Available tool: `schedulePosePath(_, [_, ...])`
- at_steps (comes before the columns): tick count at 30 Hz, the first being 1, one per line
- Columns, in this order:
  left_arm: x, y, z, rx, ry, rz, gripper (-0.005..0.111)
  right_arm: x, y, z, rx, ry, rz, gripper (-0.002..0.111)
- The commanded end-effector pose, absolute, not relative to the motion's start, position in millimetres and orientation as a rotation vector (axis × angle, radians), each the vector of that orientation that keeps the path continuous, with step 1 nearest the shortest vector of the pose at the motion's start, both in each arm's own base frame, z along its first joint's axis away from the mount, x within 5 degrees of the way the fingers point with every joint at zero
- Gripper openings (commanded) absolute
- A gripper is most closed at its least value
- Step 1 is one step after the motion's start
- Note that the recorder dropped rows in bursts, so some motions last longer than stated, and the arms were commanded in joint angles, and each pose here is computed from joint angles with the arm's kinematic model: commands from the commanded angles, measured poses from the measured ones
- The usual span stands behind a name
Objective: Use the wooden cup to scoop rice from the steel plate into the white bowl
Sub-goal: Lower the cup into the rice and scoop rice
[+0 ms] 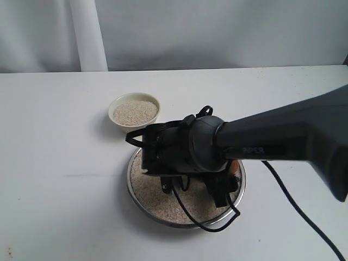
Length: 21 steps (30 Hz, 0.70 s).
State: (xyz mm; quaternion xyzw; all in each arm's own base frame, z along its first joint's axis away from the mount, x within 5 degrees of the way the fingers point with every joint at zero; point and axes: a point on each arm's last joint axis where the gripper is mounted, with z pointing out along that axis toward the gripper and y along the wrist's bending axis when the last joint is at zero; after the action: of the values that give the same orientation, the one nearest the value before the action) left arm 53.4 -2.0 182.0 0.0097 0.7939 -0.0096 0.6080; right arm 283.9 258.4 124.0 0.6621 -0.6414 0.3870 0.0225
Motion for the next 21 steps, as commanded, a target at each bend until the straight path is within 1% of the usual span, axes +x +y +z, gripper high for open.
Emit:
schedulePosePath(1, [53.4, -2.1, 182.1, 0.021, 1.828, -0.026, 0.000, 284.2, 264.7, 110.6, 2.102, -2.013, 1.133, 0.000])
schedulePosePath(7, [53.4, -2.1, 182.1, 0.021, 1.828, -0.026, 0.000, 284.9, 273.7, 96.6, 2.177, -2.091, 1.038, 0.000])
schedulePosePath(12, [53.4, -2.1, 182.1, 0.021, 1.828, -0.026, 0.000, 285.3, 281.9, 93.3, 2.234, -2.190, 0.950, 0.000])
schedulePosePath(17, [53.4, -2.1, 182.1, 0.021, 1.828, -0.026, 0.000, 286.7, 282.3, 92.9, 2.182, -2.295, 0.935, 0.000])
schedulePosePath(21, [53.4, -2.1, 182.1, 0.021, 1.828, -0.026, 0.000, 284.3, 286.1, 90.4, 2.178, -2.353, 0.846, 0.000])
